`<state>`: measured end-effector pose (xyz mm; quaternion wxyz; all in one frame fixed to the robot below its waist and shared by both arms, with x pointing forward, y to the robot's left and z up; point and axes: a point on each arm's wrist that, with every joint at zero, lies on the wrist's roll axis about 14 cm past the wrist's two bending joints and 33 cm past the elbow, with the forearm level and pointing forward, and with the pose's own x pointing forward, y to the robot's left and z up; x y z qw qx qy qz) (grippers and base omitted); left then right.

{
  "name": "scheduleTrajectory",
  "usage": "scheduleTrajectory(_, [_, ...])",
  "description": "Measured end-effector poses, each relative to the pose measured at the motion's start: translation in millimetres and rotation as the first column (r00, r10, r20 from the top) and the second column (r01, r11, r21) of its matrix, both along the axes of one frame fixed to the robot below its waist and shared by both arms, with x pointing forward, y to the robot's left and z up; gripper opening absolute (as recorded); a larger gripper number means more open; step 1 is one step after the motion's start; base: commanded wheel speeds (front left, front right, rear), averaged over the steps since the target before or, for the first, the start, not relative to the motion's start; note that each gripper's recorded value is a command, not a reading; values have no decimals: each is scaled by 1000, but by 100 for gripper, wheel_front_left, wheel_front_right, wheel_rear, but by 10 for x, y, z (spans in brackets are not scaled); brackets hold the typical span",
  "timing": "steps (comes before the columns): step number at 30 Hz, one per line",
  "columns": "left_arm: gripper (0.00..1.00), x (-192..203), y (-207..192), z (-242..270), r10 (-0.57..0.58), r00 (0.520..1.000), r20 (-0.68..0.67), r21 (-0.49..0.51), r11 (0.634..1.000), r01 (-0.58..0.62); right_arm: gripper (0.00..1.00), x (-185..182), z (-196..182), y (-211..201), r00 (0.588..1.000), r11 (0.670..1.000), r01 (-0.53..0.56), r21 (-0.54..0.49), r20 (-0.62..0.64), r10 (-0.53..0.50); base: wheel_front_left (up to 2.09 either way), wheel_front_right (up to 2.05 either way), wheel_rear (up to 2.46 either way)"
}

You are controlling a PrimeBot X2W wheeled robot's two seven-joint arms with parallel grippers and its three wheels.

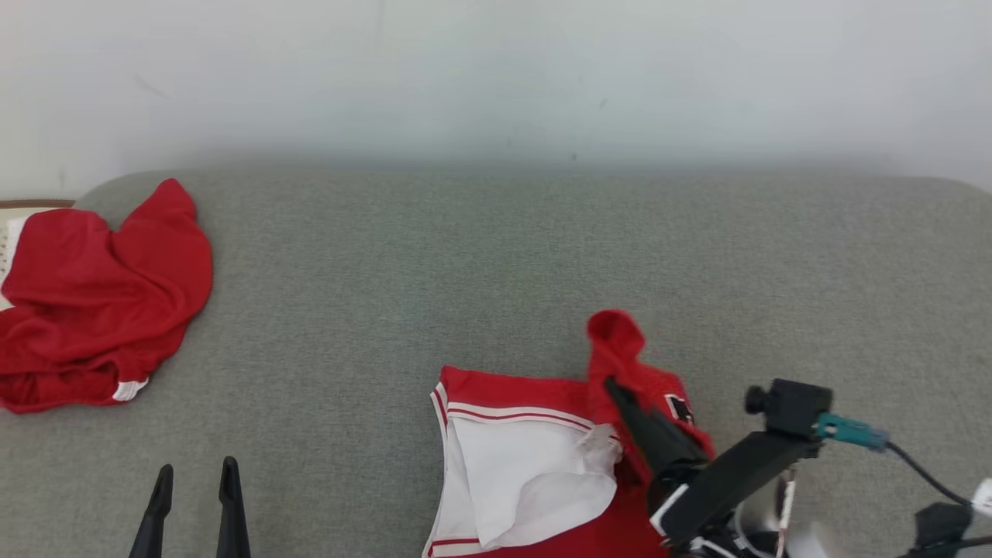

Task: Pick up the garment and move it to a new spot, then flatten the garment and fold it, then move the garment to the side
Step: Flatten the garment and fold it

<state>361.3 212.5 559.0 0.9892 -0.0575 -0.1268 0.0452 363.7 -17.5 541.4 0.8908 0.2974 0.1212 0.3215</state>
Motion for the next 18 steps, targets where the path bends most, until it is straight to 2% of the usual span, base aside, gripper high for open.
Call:
scheduleTrajectory(6, [100,-60,2,-1,3,1000,-1,-5,1000,-3,0,-40,-45,311,997,997,-73,2,-14,73,0,0,0])
scheduleTrajectory(18, [100,-75,-22,-38,-11,1000,-13,-9,1000,11,0,117,-308,741,990,990,-136,-40,-53,134,0,0,0])
